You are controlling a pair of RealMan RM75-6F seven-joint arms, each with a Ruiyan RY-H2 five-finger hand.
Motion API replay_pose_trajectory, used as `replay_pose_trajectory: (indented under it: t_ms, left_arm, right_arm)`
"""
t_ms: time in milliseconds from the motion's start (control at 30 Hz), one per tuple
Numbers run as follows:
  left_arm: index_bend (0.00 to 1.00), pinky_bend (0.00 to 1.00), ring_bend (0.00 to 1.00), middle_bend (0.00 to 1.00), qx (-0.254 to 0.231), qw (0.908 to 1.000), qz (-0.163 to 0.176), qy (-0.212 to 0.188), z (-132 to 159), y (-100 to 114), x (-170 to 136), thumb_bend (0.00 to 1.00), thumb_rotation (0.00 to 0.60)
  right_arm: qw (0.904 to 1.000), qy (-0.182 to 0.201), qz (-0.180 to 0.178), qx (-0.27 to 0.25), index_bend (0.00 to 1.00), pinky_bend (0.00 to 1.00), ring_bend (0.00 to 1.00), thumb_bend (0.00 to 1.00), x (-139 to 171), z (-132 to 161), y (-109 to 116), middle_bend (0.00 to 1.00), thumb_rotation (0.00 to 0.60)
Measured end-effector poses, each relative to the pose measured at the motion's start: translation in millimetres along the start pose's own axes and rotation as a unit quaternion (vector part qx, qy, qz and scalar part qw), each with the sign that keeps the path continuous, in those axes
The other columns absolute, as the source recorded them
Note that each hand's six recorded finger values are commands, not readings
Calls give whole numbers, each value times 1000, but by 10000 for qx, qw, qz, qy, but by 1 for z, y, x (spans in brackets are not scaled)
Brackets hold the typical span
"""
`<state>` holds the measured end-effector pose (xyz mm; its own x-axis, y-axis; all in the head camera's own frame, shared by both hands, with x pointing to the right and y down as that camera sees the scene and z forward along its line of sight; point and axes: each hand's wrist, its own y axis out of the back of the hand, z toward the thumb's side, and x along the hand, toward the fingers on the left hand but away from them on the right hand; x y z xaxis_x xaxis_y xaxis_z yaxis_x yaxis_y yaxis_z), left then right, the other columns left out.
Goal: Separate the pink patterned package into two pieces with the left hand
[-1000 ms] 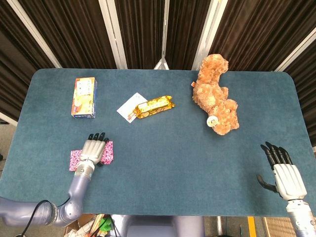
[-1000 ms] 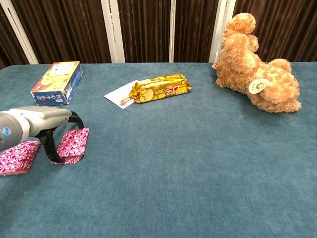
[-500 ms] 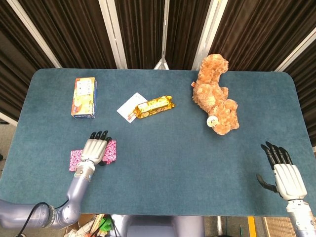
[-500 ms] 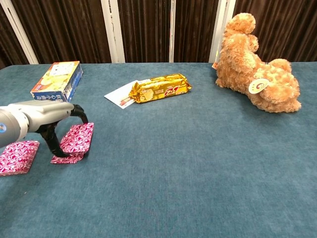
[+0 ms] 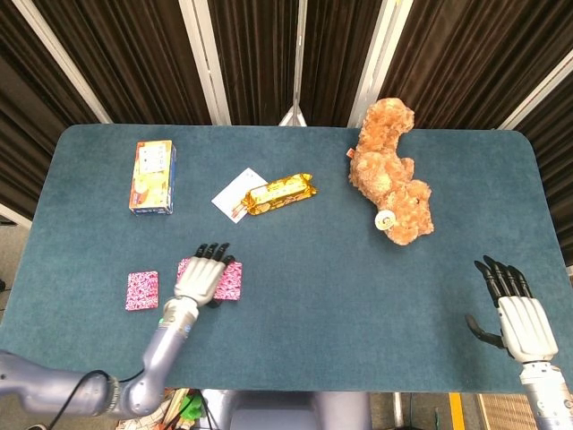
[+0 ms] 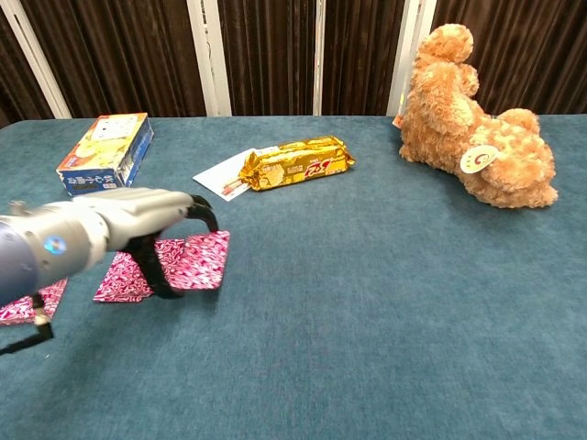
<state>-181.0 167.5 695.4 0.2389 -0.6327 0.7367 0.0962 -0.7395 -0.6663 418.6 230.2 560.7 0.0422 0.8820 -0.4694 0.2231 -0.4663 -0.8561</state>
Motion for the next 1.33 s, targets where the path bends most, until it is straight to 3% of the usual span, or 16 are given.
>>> replay_pose_trajectory:
  t_ms: [100,300,400,567,800,967,1100,1233,1333]
  left_arm:
    - [497,0,0,0,22,10000,6,-40,12,-3,6,443,600]
    - [160,0,0,0,65,10000,-47,-57,25,-8,11,233,600]
    - [23,0,0,0,121,9998,-124,-15,26,-9,10,196,600]
    - [0,0,0,0,118,9998,-177,31,24,-5,5,195,600]
    - [0,0,0,0,-40,10000,39,-66,20,12,-6,195,600]
    - [0,0,0,0,-100,9988,474,-112,-2,27,-28,195,600]
    - [0,0,0,0,151,9936,1119,-47,-37,41,-54,194,600]
    - [0,0,0,0,255,9811,1916,132,-92,49,-101,186,600]
    - [0,0,0,0,170,9718,2321,385,-138,44,-143,167,600]
  right_arm:
    - [10000,-3,-2,-13,0,49,0,362,0,0,1,0,600]
    - [10000,-17,-5,-45,0,49,0,362,-1,-1,1,0,600]
    - [10000,-13,-20,-54,0,49,0,363,-1,-2,2,0,600]
    - [10000,-16,-43,-14,0,49,0,362,-1,-2,2,0,600]
    - [9999,-43,-86,37,0,49,0,362,0,-3,3,0,600]
    - [9999,-66,-93,82,0,49,0,361,0,-6,4,0,600]
    - [9997,-47,-118,206,0,49,0,362,1,-5,4,0,600]
    - [9991,-16,-152,407,0,49,0,363,1,-2,3,0,600]
    - [9983,-1,-194,555,0,49,0,362,1,0,2,0,600]
